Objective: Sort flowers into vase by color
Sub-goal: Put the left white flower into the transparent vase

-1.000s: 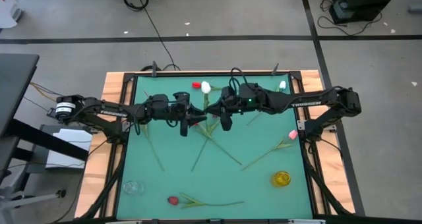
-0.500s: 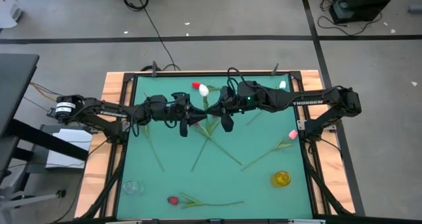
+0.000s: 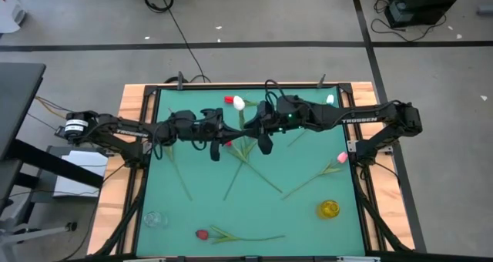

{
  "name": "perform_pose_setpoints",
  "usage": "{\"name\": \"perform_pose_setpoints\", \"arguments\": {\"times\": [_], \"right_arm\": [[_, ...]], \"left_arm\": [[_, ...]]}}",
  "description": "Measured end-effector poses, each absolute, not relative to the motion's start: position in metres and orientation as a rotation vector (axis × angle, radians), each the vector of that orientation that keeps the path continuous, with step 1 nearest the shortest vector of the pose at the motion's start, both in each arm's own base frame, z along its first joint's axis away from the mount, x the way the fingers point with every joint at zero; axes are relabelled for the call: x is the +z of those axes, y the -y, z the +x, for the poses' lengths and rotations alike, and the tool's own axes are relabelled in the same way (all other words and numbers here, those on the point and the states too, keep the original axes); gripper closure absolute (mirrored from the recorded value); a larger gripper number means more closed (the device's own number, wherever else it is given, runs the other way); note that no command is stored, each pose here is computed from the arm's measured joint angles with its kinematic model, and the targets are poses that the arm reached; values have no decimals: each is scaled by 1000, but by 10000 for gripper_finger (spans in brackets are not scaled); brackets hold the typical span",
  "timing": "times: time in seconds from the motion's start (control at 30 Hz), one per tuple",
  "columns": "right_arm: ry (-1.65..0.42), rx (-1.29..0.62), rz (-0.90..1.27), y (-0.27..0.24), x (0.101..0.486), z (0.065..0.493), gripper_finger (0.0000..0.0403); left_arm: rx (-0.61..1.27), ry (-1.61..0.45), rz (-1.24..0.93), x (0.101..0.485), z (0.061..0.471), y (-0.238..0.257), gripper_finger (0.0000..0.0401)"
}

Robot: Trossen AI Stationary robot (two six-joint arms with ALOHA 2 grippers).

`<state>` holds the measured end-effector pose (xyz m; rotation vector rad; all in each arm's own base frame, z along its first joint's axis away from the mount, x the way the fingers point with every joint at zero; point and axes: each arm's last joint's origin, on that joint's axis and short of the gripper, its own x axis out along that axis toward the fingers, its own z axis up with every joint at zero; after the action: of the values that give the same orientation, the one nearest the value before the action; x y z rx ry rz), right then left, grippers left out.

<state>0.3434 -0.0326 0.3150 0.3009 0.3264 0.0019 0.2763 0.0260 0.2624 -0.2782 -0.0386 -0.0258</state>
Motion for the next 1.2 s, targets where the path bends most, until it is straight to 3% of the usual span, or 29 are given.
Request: {"name": "perform_pose_setpoints", "arguments": {"times": [0.3,0.53,0.8,0.93,1.2], "right_arm": [[-308,-6,324,33,319,341,275],[-242,-71,316,32,349,313,268],[-178,-208,318,32,381,270,266],[-209,-266,344,32,384,255,266],[-202,-439,477,28,379,254,268]], "left_arm": [[-26,-32,-219,276,283,-26,400],[-61,-36,-186,295,262,-14,400],[30,-62,-135,316,212,17,401],[18,-29,-184,310,181,39,401],[-277,-32,-221,296,124,73,401]]}}
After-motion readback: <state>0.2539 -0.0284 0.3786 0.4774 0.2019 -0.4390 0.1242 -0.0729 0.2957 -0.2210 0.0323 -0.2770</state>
